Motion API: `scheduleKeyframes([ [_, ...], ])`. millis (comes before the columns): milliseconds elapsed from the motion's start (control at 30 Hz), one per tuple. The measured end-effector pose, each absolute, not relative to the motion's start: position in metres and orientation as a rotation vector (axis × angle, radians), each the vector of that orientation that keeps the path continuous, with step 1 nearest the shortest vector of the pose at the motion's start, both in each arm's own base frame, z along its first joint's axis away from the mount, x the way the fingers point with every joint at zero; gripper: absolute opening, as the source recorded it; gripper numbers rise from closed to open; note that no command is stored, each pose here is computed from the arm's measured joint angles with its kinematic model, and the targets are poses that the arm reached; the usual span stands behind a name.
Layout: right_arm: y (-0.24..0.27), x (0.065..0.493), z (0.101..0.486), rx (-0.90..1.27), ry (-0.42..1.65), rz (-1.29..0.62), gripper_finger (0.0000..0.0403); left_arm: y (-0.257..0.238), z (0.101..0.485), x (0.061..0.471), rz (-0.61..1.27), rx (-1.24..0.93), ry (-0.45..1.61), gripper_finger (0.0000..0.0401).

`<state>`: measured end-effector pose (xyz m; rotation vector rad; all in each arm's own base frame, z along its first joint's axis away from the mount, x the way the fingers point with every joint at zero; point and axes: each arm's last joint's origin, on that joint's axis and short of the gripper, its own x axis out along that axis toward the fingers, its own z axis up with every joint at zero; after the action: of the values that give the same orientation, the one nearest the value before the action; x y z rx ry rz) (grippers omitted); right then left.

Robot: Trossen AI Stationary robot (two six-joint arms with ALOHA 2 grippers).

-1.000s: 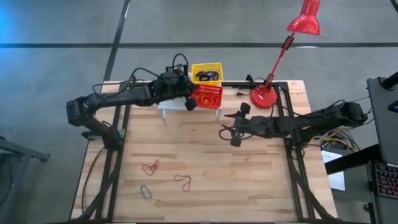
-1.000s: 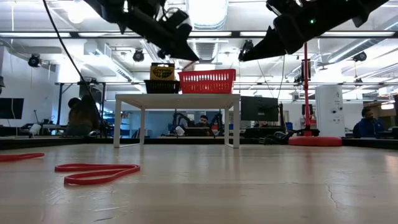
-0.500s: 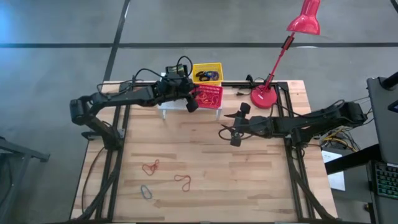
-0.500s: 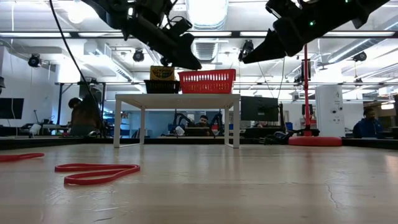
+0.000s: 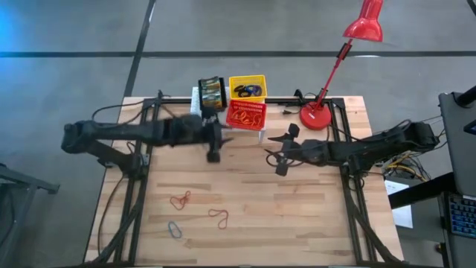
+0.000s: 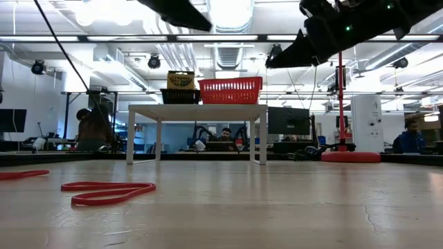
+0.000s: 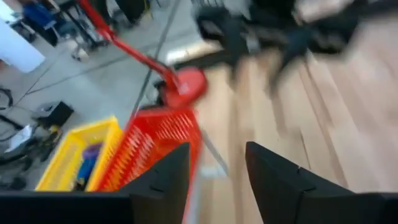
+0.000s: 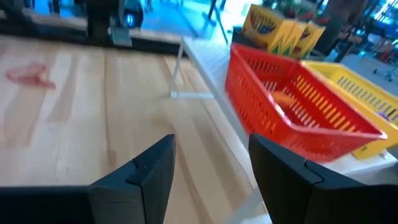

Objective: Pick & Place Office Desk Supplies
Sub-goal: Put the red rubber band into the red bin on the shelf

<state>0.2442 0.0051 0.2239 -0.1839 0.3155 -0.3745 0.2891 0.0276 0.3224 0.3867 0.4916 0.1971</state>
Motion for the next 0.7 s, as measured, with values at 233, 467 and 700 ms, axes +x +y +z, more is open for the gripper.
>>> scheduleKeyframes([
  [233,0.005,0.240,0.217,-0.167,0.249,-0.375,0.0201,-0.029,0.293,0.260,0.195,0.320,0.857,0.0150],
  [467,0.005,0.240,0.218,-0.163,0.228,-0.375,0.0201,-0.051,0.266,0.225,0.306,-0.060,1.156,0.0152],
  [700,0.005,0.241,0.219,-0.158,0.221,-0.353,0.0201,-0.066,0.211,0.206,0.171,-0.399,1.378,0.0170],
])
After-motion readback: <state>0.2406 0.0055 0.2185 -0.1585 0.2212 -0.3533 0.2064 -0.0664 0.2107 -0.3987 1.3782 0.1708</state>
